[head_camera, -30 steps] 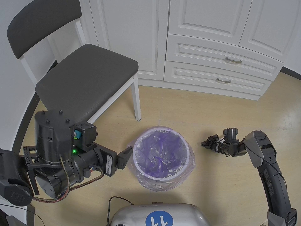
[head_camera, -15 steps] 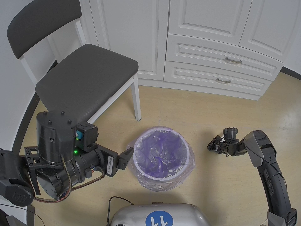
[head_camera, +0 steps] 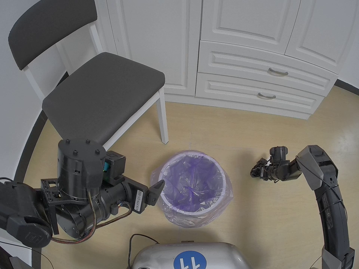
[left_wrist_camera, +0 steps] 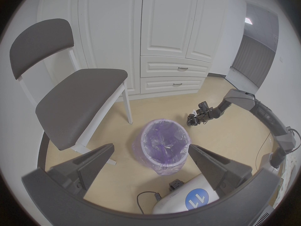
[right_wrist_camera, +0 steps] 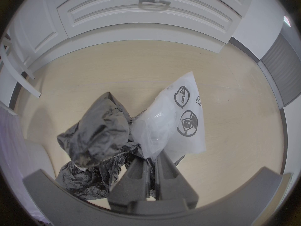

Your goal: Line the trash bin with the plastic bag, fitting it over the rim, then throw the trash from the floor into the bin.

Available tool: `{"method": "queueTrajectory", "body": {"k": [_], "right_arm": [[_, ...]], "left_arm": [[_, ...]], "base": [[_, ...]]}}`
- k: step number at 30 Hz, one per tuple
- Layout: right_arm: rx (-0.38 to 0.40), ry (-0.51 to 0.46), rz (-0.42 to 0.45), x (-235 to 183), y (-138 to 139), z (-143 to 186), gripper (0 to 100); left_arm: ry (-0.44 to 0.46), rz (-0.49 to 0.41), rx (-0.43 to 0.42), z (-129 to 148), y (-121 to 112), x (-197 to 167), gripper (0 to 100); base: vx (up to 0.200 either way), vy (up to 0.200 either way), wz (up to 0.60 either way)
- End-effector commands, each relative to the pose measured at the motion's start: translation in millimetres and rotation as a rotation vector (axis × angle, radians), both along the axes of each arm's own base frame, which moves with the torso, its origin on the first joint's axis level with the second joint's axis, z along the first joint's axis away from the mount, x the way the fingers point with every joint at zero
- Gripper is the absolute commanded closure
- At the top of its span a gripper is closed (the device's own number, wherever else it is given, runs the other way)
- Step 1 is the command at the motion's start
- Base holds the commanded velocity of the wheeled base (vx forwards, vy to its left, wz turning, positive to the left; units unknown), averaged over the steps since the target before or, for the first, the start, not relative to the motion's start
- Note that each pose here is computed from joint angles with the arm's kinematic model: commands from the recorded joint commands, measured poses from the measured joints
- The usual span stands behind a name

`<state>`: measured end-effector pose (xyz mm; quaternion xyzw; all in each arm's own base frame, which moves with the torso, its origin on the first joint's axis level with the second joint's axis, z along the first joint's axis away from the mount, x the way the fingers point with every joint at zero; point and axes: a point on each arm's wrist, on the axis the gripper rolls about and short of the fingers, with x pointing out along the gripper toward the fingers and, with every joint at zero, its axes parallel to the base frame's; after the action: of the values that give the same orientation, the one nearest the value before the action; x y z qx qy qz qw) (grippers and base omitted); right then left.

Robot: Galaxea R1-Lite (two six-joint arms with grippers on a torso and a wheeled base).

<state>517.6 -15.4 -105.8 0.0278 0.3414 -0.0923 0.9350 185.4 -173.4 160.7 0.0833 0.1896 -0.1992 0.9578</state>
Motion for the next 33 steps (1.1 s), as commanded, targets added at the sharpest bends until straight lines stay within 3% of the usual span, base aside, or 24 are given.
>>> {"method": "queueTrajectory", "body": {"k": [1,4,13,19,23,27,33], "right_arm": [[-0.008,-0.044,0.033,-9.7,8.6,41.3,100],[-0.034,-0.082,0.056,-12.7,10.2,49.4,100],[-0.123,-0.079,0.083,-28.9,-9.2,68.6,100],[-0.218,-0.11,0.131,-45.7,-8.1,94.8,100],[-0.266,-0.166,0.16,-57.6,-4.7,111.4,100],[-0.384,-0.297,0.215,-80.3,1.0,135.4,100],[-0.509,-0.38,0.256,-103.9,2.3,155.0,100]], "left_arm": [[-0.002,-0.003,-0.003,-1.1,-0.2,-1.7,0],[-0.022,-0.004,-0.024,6.2,3.5,-5.4,0],[-0.032,0.001,-0.031,9.1,7.4,-7.7,0],[-0.036,0.006,-0.035,10.6,8.3,-7.0,0],[-0.04,0.005,-0.037,11.7,8.9,-7.6,0],[-0.045,0.005,-0.04,13.1,10.3,-9.0,0],[-0.07,0.003,-0.05,20.1,14.1,-11.9,0]], "base": [[0.0,0.0,0.0],[0.0,0.0,0.0],[0.0,0.0,0.0],[0.0,0.0,0.0],[0.0,0.0,0.0],[0.0,0.0,0.0],[0.0,0.0,0.0]]}}
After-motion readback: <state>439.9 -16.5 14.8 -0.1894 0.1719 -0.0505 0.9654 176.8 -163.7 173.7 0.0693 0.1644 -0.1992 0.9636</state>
